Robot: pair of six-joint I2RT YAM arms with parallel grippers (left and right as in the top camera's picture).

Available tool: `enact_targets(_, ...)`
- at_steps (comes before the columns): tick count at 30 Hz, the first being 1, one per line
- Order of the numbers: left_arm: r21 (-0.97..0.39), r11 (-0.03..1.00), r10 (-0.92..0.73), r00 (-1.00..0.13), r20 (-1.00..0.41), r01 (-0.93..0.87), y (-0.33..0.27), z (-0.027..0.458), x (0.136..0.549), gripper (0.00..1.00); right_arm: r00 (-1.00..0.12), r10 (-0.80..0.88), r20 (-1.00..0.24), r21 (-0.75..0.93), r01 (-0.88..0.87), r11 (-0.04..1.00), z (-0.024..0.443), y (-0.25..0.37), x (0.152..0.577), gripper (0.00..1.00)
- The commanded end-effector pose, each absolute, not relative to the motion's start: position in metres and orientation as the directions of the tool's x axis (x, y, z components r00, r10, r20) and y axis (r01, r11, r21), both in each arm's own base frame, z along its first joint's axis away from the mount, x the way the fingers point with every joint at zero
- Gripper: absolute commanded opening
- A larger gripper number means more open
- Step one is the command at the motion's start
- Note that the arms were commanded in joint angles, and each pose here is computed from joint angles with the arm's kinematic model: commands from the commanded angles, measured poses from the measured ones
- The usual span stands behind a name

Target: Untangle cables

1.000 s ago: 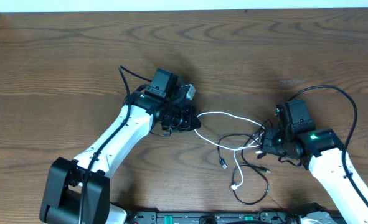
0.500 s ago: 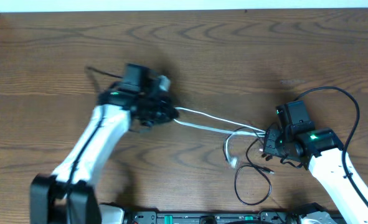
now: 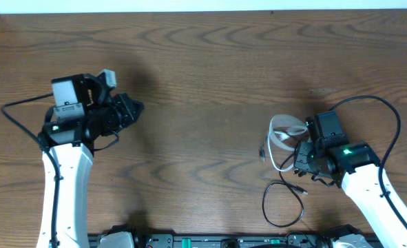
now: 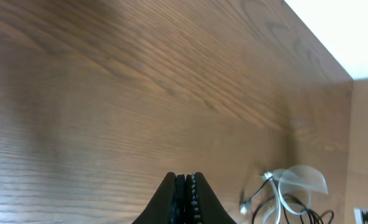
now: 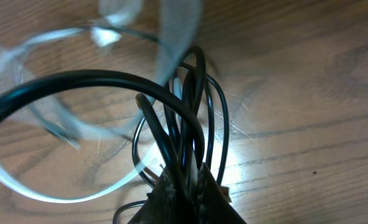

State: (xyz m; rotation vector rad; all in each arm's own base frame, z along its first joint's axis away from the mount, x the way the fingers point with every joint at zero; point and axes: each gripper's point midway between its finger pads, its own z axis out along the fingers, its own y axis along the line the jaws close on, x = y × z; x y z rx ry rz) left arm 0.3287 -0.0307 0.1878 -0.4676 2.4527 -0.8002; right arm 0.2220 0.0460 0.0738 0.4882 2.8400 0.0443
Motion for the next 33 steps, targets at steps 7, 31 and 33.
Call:
enact_targets(7,-0.688,0.711,-0.462,-0.833,-0.305,-0.143,-0.05,0.195,0.322,0.07,-0.958,0.135,-0.251,0.434,0.013,0.901,0.097,0.121,0.237,0.01)
enact_targets(31,-0.614,0.775,0.054,-0.983,-0.177,0.153,-0.192,0.135,0.263,0.17,-0.951,0.117,-0.286,0.358,0.007,0.934,0.093,0.109,0.24,0.31)
enact_targets(33,-0.609,0.776,0.103,-0.985,-0.136,0.165,-0.205,0.122,0.256,0.17,-0.951,0.117,-0.286,0.358,0.007,0.934,0.093,0.109,0.24,0.31)
